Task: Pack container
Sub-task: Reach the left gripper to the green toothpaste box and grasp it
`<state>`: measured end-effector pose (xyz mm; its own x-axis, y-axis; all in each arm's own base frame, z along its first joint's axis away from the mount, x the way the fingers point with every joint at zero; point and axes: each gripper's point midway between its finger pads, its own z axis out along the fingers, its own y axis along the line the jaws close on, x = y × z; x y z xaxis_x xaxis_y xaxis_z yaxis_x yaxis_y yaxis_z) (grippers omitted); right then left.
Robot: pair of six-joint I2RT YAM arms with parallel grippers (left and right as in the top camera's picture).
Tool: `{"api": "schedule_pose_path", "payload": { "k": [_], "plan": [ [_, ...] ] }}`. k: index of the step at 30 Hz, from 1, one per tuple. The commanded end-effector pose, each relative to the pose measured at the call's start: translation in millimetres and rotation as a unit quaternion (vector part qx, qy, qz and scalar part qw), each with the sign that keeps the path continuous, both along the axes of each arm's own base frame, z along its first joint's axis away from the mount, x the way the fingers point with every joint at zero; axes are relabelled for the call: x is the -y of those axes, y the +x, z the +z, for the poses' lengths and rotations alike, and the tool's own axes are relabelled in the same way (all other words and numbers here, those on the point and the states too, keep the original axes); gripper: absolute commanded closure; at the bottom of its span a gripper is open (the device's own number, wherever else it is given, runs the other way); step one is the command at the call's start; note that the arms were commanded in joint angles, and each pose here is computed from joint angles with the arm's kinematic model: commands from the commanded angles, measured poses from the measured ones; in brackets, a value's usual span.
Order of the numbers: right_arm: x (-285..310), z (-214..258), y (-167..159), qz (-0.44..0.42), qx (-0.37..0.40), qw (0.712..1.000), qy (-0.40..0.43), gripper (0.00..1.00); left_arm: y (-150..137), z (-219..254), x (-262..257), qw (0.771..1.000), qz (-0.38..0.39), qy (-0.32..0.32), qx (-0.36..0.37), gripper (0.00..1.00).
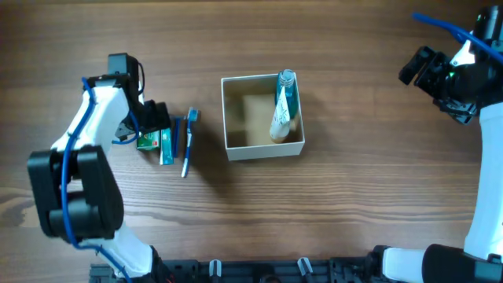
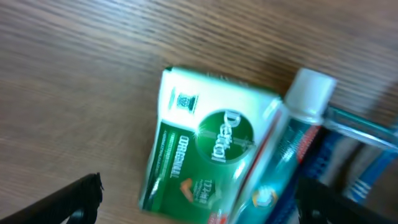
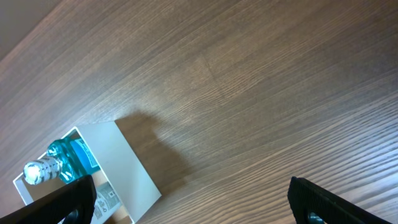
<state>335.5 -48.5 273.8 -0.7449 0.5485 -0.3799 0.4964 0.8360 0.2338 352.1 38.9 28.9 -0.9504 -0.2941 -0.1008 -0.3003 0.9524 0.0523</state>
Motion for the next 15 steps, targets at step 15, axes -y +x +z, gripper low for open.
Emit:
{"api": "schedule_pose_path", "payload": {
  "k": [15],
  "plan": [
    [-0.8,1.0,0.6,-0.004,0.002,1.0,0.006,0.0,7.4,-12.5,-28.3,1.0,-0.026,0.008,0.002,0.0]
  ]
}}
